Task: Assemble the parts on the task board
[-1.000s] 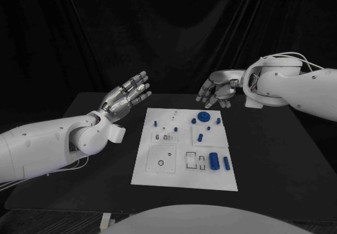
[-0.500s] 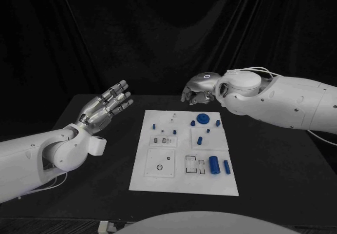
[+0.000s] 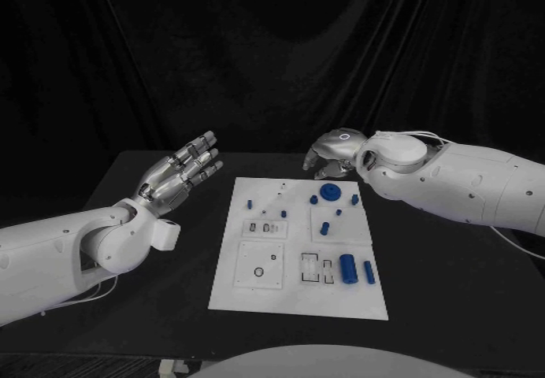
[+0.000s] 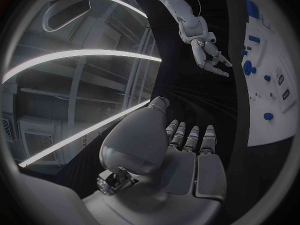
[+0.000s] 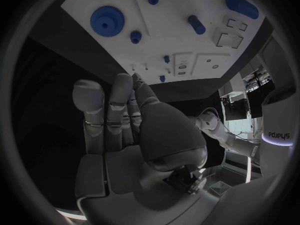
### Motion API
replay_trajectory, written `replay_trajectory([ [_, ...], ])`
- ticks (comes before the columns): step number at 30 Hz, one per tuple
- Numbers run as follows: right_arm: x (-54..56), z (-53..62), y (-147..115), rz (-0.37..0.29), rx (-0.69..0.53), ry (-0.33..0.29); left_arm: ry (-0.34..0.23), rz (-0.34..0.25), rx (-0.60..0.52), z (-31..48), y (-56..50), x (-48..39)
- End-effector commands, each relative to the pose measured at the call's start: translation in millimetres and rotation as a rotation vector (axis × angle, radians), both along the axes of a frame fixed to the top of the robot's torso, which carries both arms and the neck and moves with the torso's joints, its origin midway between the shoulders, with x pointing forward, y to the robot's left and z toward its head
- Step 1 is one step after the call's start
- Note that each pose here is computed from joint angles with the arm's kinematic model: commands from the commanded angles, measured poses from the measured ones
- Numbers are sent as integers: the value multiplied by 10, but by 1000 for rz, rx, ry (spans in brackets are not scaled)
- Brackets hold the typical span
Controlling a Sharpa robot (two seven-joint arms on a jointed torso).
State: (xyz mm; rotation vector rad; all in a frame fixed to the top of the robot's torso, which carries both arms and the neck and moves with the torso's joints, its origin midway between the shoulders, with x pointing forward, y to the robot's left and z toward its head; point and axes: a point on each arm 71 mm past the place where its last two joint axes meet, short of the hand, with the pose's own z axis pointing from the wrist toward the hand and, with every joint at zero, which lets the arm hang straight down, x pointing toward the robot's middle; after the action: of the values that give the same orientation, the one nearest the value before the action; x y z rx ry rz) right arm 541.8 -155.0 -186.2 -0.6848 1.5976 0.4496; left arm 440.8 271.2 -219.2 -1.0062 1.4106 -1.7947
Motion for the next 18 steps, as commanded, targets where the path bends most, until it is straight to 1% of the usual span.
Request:
replay_trajectory([
  [1,-12,-23,-6,21,-2,-18,-47,-5,-36,40,4,-4],
  [10,-12,-106,-112,0,-24,13,-31,-39,-47,27,-40,3],
  [18,-19,-247,-204,-13,-26,28,-42,-36,-55,36,-18,1],
])
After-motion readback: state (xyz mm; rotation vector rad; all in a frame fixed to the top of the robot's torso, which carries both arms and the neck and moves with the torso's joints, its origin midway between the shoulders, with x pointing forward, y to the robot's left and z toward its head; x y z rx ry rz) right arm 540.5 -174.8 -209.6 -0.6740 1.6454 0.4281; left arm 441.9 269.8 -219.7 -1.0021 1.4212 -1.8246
